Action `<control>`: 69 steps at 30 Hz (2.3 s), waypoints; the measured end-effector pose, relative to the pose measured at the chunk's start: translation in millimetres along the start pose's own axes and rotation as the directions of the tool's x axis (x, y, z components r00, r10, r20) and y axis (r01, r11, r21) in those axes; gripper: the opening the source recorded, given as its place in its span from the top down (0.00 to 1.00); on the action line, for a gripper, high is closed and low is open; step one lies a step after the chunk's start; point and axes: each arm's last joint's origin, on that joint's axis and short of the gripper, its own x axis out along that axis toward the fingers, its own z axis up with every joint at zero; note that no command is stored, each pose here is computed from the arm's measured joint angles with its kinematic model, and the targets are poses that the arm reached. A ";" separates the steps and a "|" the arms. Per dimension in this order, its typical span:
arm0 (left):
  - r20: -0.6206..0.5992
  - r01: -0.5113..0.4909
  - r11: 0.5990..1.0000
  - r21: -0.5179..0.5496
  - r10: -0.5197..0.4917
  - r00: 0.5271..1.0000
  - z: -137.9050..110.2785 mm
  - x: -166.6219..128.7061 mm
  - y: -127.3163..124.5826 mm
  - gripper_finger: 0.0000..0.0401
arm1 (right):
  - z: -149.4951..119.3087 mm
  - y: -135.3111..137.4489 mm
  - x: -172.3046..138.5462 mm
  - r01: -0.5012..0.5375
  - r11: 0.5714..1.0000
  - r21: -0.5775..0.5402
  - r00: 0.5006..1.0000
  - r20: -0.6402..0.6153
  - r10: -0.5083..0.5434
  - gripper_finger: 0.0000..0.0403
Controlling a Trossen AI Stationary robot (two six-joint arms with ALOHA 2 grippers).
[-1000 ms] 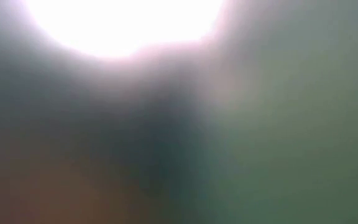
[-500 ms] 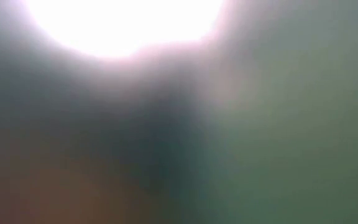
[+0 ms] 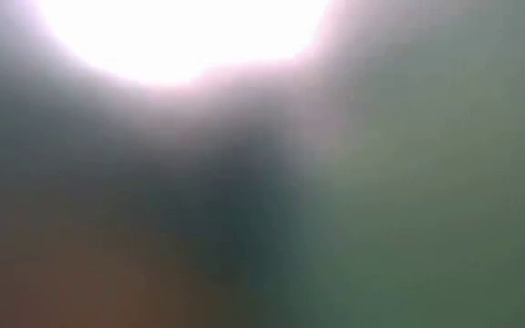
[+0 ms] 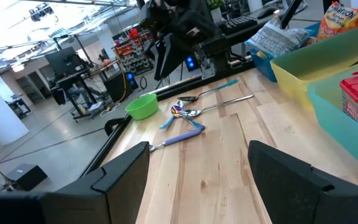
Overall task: Pick & Place Food Item
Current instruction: Put the violet spoon into the yellow bin
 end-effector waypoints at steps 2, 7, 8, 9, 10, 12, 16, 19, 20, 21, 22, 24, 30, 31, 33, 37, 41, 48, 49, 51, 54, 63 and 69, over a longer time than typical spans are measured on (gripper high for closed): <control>0.000 0.000 1.000 0.000 0.000 1.000 0.0 0.0 0.0 0.31 | 0.2 -3.4 3.9 0.010 0.998 0.055 1.000 -0.010 -0.010 0.65; 0.000 0.000 1.000 0.001 0.000 1.000 0.0 0.0 0.0 0.31 | 0.5 -11.4 19.7 0.050 0.992 0.112 0.996 -0.084 -0.040 0.56; 0.000 0.000 1.000 0.001 0.000 1.000 0.0 0.0 0.0 0.31 | 1.1 -12.1 23.2 0.058 0.992 0.113 0.994 -0.098 -0.047 0.55; 0.000 0.000 1.000 0.001 0.000 1.000 0.0 0.0 0.0 0.31 | 1.4 -13.0 27.2 0.068 0.991 0.114 0.991 -0.119 -0.055 0.54; 0.000 0.000 1.000 0.001 0.000 1.000 0.0 0.0 0.0 0.31 | 3.0 -12.9 31.2 0.079 0.990 0.121 0.989 -0.133 -0.063 0.54; 0.000 0.000 1.000 0.001 0.000 1.000 0.0 0.0 0.0 0.31 | 7.1 -12.6 39.2 0.113 0.984 0.137 0.981 -0.173 -0.088 0.54; 0.000 0.000 1.000 0.001 0.000 1.000 0.0 0.0 0.0 0.31 | 19.1 -9.9 52.4 0.207 0.971 0.121 0.947 -0.273 -0.168 0.53; 0.000 0.000 1.000 0.001 0.000 1.000 0.0 0.0 0.0 0.31 | 27.1 -7.6 62.2 0.285 0.950 0.129 0.902 -0.372 -0.220 0.53; 0.000 0.000 1.000 0.000 0.000 1.000 0.0 0.0 0.0 0.31 | 29.3 -7.4 65.5 0.306 0.943 0.129 0.884 -0.407 -0.231 0.53; 0.000 0.000 1.000 0.000 0.000 1.000 0.0 0.0 0.0 0.31 | 31.4 -7.4 68.8 0.323 0.938 0.126 0.866 -0.438 -0.240 0.53; 0.000 0.000 1.000 0.000 0.000 1.000 0.0 0.0 0.0 0.31 | 34.4 -7.1 72.8 0.333 0.935 0.123 0.854 -0.460 -0.243 0.53; 0.000 0.000 1.000 0.000 0.000 1.000 0.0 0.0 0.0 0.31 | 38.4 -7.4 82.2 0.336 0.936 0.100 0.837 -0.488 -0.248 0.53; 0.000 0.000 1.000 0.000 0.000 1.000 0.0 0.0 0.0 0.31 | 43.0 -14.7 106.3 0.331 0.938 0.105 0.801 -0.556 -0.221 0.53; 0.000 0.000 1.000 0.000 0.000 1.000 0.0 0.0 0.0 0.31 | 42.6 -16.6 109.5 0.333 0.937 0.109 0.795 -0.567 -0.217 0.53; 0.000 0.000 1.000 0.000 0.000 1.000 0.0 0.0 0.0 0.31 | 41.5 -21.2 113.8 0.335 0.935 0.117 0.785 -0.584 -0.208 0.53; 0.000 0.000 1.000 0.000 0.000 1.000 0.0 0.0 0.0 0.31 | 39.0 -28.4 117.4 0.353 0.928 0.119 0.773 -0.595 -0.218 0.53; 0.000 0.000 1.000 0.000 0.000 1.000 0.0 0.0 0.0 0.31 | 35.9 -31.9 117.7 0.364 0.924 0.116 0.765 -0.604 -0.225 0.53; 0.000 0.000 1.000 0.000 0.000 1.000 0.0 0.0 0.0 0.31 | 25.0 -33.7 128.4 0.378 0.919 0.111 0.747 -0.623 -0.232 0.53; 0.000 0.000 1.000 0.000 0.000 1.000 0.0 0.0 0.0 0.31 | 22.1 -34.1 131.6 0.383 0.918 0.106 0.740 -0.630 -0.235 0.53; 0.000 0.000 1.000 0.000 0.000 1.000 0.0 0.0 0.0 0.31 | 15.1 -35.4 138.3 0.393 0.915 0.095 0.722 -0.647 -0.243 0.53; -0.001 0.001 1.000 0.000 -0.001 1.000 0.0 0.0 -0.1 0.31 | 5.8 -36.7 149.2 0.407 0.910 0.074 0.699 -0.667 -0.258 0.53; 0.001 0.001 1.000 -0.001 -0.001 1.000 0.0 0.0 0.0 0.31 | 5.9 -34.7 156.8 0.413 0.908 0.066 0.691 -0.673 -0.266 0.53; 0.000 0.001 1.000 -0.001 -0.001 1.000 0.0 0.0 -0.1 0.31 | 6.3 -35.1 154.4 0.424 0.903 0.063 0.680 -0.681 -0.272 0.54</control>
